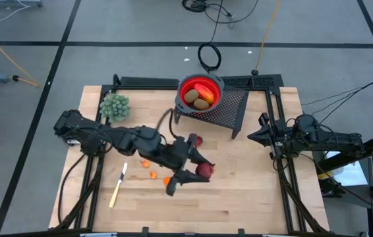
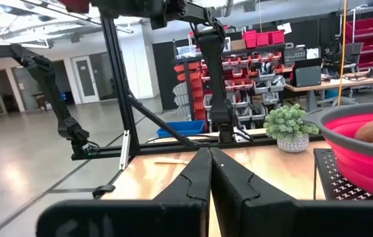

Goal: Pick & Place Fruit
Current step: Put the bottom pomegranate into the red strainer bowl on the shelf

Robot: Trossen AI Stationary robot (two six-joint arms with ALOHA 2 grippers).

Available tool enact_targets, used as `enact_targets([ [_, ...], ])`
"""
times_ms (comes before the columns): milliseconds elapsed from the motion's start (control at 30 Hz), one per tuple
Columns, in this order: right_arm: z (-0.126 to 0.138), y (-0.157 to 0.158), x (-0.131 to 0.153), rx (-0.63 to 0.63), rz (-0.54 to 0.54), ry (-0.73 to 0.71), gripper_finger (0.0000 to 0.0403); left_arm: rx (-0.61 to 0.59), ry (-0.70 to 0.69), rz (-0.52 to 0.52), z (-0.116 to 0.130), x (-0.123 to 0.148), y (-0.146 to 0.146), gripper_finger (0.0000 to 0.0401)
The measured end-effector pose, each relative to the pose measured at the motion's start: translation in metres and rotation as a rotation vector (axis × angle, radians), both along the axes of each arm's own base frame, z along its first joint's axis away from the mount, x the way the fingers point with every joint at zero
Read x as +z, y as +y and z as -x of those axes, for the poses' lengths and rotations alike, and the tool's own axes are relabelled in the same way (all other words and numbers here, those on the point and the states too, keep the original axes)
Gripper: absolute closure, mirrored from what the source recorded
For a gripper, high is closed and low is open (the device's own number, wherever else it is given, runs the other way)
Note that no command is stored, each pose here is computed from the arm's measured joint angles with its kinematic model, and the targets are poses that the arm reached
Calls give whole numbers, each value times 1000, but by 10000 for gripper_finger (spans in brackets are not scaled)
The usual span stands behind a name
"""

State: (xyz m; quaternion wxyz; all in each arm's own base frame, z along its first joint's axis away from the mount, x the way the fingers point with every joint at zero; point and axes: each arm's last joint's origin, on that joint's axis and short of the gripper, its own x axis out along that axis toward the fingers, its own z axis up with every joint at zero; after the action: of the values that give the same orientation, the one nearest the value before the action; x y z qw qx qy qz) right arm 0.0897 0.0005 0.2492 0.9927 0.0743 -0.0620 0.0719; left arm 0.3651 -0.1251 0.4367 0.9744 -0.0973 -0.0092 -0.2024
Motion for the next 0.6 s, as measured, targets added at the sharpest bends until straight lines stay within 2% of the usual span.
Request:
enact_targets([
  [267, 0, 0, -3, -11, 49, 25, 403, -189, -247, -8, 6, 21, -4, 217],
  [600, -1, -2, -8, -66, 78, 74, 403, -369, -413, -29, 14, 33, -7, 217],
])
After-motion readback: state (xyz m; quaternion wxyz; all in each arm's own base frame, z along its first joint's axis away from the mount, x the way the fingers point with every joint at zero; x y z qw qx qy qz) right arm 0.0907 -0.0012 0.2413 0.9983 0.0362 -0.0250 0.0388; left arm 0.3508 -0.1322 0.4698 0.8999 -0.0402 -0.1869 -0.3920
